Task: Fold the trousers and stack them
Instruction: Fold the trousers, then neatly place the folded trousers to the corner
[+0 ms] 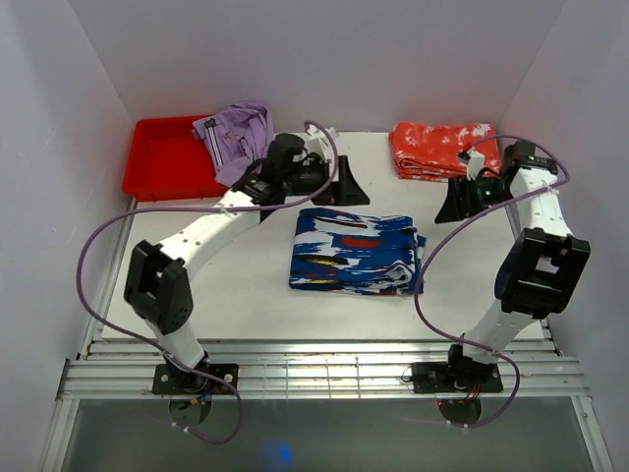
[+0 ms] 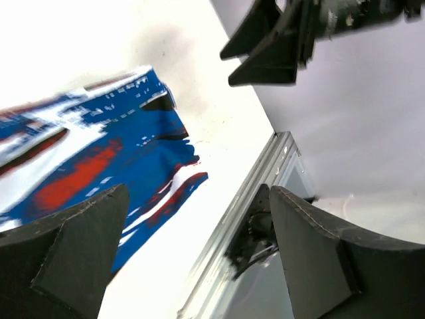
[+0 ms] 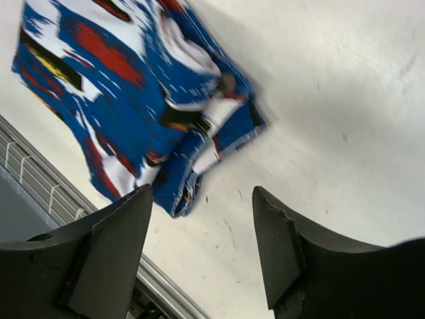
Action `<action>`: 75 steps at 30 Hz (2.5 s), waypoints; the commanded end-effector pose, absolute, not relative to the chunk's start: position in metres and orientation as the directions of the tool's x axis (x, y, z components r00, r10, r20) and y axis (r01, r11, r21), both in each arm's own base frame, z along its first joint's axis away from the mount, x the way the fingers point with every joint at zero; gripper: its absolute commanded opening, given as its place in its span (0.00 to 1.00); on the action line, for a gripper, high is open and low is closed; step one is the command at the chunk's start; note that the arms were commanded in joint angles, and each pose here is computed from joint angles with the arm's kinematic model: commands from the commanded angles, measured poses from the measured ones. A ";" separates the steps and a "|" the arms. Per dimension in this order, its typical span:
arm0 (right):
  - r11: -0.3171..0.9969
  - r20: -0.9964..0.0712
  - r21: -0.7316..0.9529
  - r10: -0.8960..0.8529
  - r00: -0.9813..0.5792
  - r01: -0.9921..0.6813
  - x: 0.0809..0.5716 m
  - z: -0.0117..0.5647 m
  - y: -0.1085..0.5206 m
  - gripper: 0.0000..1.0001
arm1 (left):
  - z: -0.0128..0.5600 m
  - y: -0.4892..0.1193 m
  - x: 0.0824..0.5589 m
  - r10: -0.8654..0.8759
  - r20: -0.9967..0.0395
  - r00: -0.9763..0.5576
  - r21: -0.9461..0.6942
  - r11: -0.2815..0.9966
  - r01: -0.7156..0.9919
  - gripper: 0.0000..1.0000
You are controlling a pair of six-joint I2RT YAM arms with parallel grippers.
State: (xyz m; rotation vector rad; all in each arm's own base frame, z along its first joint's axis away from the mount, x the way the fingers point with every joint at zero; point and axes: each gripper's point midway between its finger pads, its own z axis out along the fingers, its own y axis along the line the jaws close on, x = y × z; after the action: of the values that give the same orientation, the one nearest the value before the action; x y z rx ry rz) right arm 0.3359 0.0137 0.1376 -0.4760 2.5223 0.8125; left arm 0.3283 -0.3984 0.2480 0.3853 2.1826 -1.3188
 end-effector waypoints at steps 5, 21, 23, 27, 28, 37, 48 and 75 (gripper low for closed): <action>0.556 -0.624 0.530 -0.257 -0.738 -0.641 0.345 0.215 0.122 0.70 | 0.270 -0.302 0.320 0.073 -0.682 -0.727 -0.675 0.320 0.665 0.98; 0.578 -0.331 0.576 -0.481 -0.812 -0.577 0.258 0.067 0.123 0.75 | 0.145 -0.298 0.305 -0.015 -0.456 -0.890 -0.832 0.363 0.420 0.85; 0.578 -0.320 0.546 -0.524 -0.789 -0.606 0.252 0.054 0.113 0.74 | 0.125 -0.295 0.305 -0.021 -0.419 -0.908 -0.835 0.402 0.377 0.83; 0.605 -0.302 0.443 -0.594 -0.746 -0.661 0.252 0.028 0.091 0.73 | 0.087 -0.287 0.307 -0.038 -0.339 -0.940 -0.831 0.481 0.280 0.81; 0.612 -0.306 0.418 -0.601 -0.738 -0.671 0.256 0.027 0.088 0.73 | 0.087 -0.288 0.308 -0.039 -0.336 -0.941 -0.830 0.483 0.277 0.81; 0.612 -0.557 0.168 -0.588 -0.586 -0.773 0.322 0.117 0.086 0.66 | 0.205 -0.323 0.288 0.239 -0.845 -0.479 -0.394 0.328 0.859 0.85; 0.764 -0.545 0.542 0.001 -0.839 -0.351 0.279 0.142 0.025 0.86 | 0.173 -0.376 0.248 0.518 -0.743 0.424 0.508 0.022 0.861 0.85; 0.902 -0.845 0.403 0.301 -0.442 -0.155 0.299 0.194 -0.035 0.90 | 0.050 -0.476 0.211 0.550 -0.699 0.458 0.433 -0.184 0.882 0.59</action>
State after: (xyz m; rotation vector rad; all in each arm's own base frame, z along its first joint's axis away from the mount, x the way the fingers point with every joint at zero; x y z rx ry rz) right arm 0.2761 -0.0138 0.1516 0.1537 2.1612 0.7276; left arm 0.2163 -0.4789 0.0583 1.8316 1.2239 -0.4927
